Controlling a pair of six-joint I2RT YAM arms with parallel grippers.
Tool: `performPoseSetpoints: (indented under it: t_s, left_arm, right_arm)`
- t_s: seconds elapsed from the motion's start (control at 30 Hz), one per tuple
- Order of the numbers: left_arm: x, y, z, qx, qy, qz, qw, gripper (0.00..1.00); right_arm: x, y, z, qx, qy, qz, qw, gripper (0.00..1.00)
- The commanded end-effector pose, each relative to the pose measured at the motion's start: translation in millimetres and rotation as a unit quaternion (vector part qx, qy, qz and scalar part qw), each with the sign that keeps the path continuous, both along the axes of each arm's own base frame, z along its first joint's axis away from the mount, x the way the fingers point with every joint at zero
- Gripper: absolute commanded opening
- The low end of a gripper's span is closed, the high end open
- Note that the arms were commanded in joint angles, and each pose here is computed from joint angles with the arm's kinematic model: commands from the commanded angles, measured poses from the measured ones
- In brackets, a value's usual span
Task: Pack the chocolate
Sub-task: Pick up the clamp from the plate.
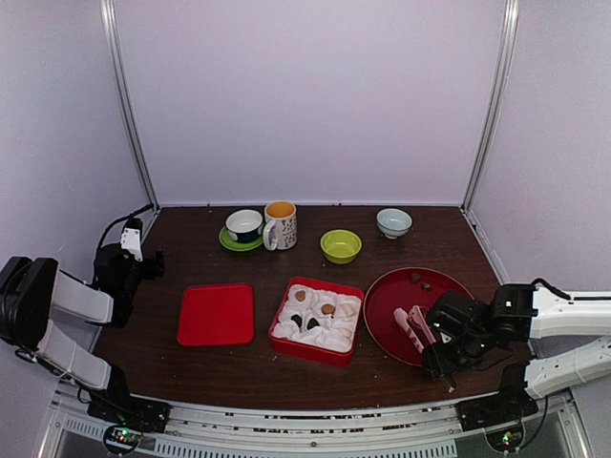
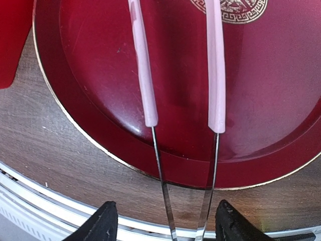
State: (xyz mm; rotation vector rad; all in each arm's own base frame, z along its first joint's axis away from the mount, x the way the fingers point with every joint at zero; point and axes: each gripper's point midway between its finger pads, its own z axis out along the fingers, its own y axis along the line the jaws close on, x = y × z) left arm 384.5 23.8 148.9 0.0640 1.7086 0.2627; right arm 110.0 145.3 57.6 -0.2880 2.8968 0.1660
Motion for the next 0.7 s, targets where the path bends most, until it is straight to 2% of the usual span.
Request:
performPoseSetpoints:
  t_s: [0.0, 0.17, 0.37, 0.67]
  left_arm:
    - [3.9, 2.2, 16.7, -0.002, -0.032, 0.001, 0.999, 0.98]
    - [3.9, 2.5, 16.8, -0.002, -0.033, 0.001, 0.999, 0.98]
    - [3.9, 2.5, 16.6, -0.002, -0.032, 0.001, 0.999, 0.98]
    - [4.0, 2.1, 16.4, -0.002, -0.032, 0.001, 0.999, 0.98]
  right_arm:
    - [0.9, -2.8, -5.7, -0.013, -0.003, -0.004, 1.000, 0.66]
    - [1.0, -4.9, -11.4, -0.022, -0.001, -0.008, 1.000, 0.53]
    - [-5.2, -6.2, -22.1, -0.016, 0.012, -0.011, 1.000, 0.52]
    - [-6.2, -6.4, -29.1, -0.023, 0.015, -0.007, 1.000, 0.43]
